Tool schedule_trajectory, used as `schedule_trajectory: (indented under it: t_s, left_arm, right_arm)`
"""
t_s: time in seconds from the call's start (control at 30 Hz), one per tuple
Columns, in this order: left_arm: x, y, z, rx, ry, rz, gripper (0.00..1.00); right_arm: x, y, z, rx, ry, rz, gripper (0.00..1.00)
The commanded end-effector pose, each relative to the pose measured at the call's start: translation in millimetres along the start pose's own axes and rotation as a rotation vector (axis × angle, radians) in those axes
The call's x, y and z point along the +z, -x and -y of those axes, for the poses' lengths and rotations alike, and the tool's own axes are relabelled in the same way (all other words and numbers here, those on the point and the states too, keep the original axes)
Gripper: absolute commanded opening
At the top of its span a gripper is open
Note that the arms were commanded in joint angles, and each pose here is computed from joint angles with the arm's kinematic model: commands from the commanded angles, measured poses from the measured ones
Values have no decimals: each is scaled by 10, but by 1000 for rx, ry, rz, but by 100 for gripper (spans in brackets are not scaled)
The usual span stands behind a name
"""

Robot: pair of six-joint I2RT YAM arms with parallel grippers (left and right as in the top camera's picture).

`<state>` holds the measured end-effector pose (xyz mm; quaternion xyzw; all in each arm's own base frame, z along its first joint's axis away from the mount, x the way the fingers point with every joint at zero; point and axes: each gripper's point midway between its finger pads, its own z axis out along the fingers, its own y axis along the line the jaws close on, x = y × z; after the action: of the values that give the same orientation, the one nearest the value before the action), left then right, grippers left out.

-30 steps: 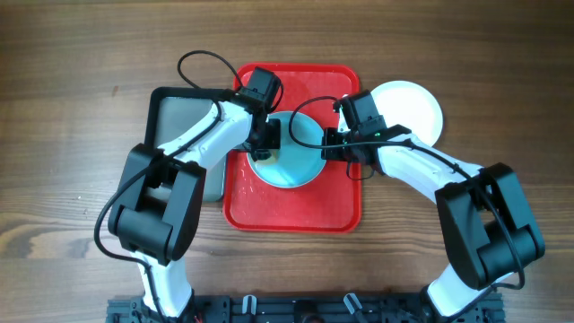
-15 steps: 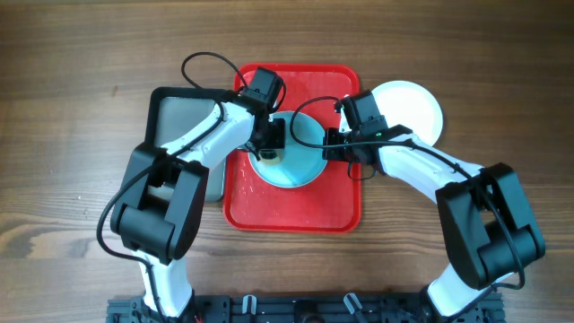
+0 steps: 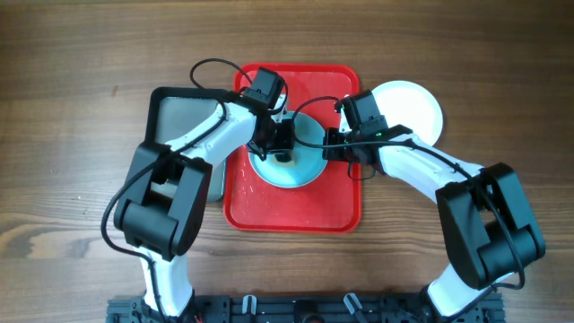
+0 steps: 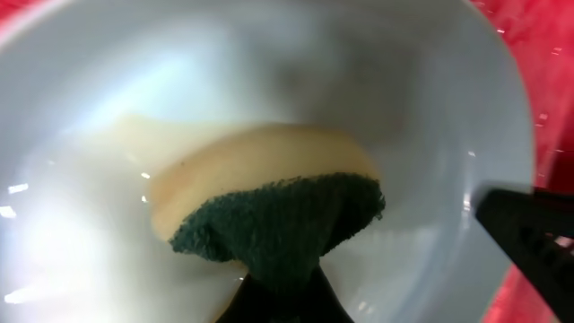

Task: Clean dirty plates on tray and stack at the side
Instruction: 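Scrub the light-blue plate with the sponge, right gripper holding its rim, then drop the sponge into the black basin and raise the left gripper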

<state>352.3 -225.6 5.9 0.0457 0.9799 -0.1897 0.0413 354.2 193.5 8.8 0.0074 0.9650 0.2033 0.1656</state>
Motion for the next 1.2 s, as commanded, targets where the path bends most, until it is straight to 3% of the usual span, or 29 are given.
schedule_trajectory:
  t_s: [0.0, 0.13, 0.33, 0.67, 0.9, 1.17]
  left_arm:
    - [279, -381, 115, -15, -73, -146, 4]
    - [275, -389, 143, -15, -90, -151, 4]
    - [180, -339, 289, -35, -230, -170, 4]
    - [-488, 97, 337, -93, -592, -106, 4]
    - [-1131, 317, 250, -60, -568, 70, 4]
    - [-1107, 391, -246, -104, -226, 168, 4]
  right_arm:
    - [50, -90, -86, -2, 51, -39, 4]
    - [50, -91, -90, -3, 54, -40, 4]
    - [50, -91, -90, -3, 54, -40, 4]
    - [50, -91, -90, -3, 53, -39, 4]
    - [50, -91, -90, -3, 54, -40, 4]
    - [50, -91, -90, -3, 53, -39, 4]
